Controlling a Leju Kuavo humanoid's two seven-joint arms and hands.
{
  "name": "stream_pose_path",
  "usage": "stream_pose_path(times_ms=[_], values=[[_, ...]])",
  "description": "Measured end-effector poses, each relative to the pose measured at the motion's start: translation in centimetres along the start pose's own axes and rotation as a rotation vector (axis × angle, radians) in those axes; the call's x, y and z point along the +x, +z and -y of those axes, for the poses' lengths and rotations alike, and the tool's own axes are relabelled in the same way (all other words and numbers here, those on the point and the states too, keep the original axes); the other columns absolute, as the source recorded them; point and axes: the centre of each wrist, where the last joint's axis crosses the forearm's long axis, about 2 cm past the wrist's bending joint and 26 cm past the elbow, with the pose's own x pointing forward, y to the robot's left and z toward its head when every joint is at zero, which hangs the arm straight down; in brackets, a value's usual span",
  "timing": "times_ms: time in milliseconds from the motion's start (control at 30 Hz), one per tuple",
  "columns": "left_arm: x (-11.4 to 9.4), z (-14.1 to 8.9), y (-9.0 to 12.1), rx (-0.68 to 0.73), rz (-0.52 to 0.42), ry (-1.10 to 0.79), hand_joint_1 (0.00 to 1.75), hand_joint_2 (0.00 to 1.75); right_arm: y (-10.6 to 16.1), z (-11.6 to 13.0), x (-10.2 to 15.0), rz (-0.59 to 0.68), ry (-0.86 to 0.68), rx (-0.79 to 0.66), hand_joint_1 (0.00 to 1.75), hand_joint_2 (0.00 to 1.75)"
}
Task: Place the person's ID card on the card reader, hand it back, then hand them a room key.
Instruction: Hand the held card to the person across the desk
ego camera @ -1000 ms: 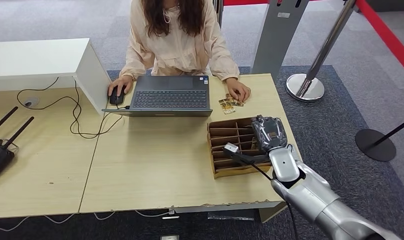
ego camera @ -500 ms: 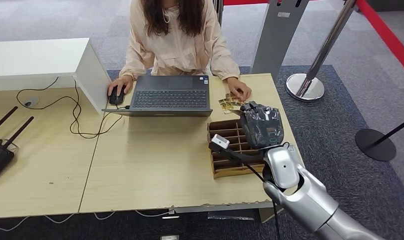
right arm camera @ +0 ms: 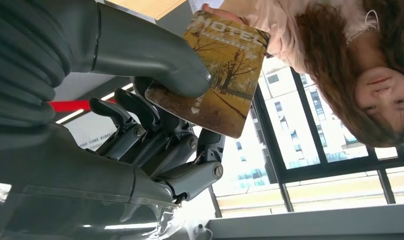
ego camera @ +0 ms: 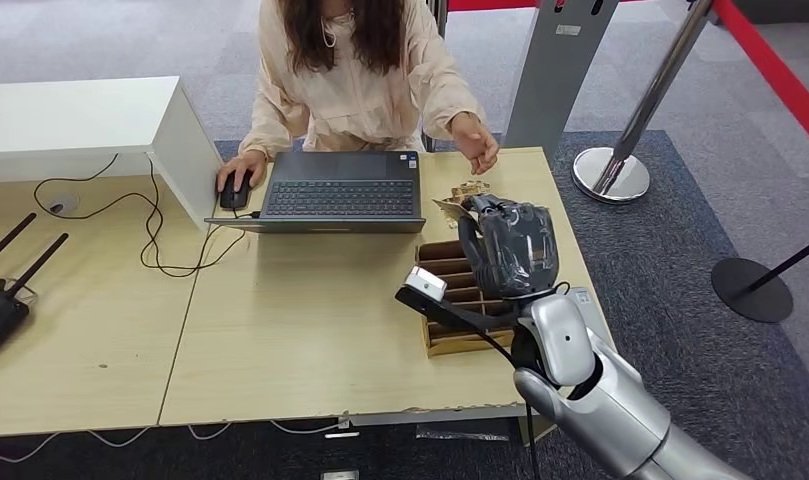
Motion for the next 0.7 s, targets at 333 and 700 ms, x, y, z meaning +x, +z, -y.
stream_pose_path(times_ms=[333,700], values=[[0.2,0.1,0.0,-0.019,-0.001,-0.015,0.0,0.0,-2.6,-2.3,-1.4,-0.101,0.01,0.091,1.75,1.75],[0.2,0.1,0.0,-0.023,-0.012,-0.01,0.0,0.0,-5.0,-3.9,-1.8,-0.168,0.041,0.127,1.75,1.75]])
